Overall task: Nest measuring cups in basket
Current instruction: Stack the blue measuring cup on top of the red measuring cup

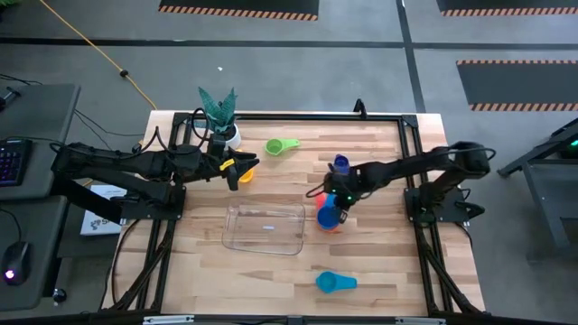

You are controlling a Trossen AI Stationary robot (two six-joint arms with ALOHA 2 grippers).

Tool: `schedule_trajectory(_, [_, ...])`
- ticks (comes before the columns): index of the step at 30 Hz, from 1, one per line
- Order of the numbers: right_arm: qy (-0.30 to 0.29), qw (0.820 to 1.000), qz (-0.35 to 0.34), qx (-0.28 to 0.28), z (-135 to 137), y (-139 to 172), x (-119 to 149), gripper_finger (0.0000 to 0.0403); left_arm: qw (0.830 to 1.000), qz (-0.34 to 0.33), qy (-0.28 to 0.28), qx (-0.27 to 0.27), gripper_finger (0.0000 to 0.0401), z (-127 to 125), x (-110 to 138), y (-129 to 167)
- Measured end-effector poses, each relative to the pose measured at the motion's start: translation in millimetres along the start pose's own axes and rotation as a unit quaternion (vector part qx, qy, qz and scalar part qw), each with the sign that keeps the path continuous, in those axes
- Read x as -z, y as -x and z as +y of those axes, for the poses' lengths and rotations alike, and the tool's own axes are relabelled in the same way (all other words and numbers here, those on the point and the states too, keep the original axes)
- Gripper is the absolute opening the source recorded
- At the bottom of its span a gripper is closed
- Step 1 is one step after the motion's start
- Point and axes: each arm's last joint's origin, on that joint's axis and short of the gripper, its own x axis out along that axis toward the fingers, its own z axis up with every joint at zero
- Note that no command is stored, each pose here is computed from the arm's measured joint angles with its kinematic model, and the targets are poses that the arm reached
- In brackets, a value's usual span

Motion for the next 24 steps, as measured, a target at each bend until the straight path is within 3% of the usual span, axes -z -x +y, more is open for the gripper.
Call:
schedule_trajectory(8, [0.051, 0.998, 0.01, 0.033, 3.9, 13.1, -25.4, 0.0, 1.0, 0.001, 0.0, -0.001, 0.0122, 0.1, 0.2, 0.1])
schedule_trajectory(12, [0.064, 0.997, 0.015, 0.034, 1.4, 21.0, -27.4, 0.0, 0.999, 0.026, 0.015, -0.031, 0.0119, 3.4, 9.8, -9.2])
schedule_trajectory(17, [0.069, 0.997, 0.02, 0.031, -2.4, 29.7, -17.6, 0.0, 0.99, 0.138, 0.016, -0.003, 0.0084, 0.5, 25.1, -45.3])
schedule_trajectory(22, [0.058, 0.998, 0.004, 0.021, -4.2, 41.1, -9.0, 0.0, 0.965, 0.258, -0.037, 0.002, 0.0014, -5.8, 40.2, -94.9])
schedule_trajectory(24, [0.048, 0.999, 0.0, 0.019, -5.5, 45.6, -4.9, 0.0, 0.957, 0.284, -0.057, 0.01, 0.0006, -10.7, 45.1, -116.0])
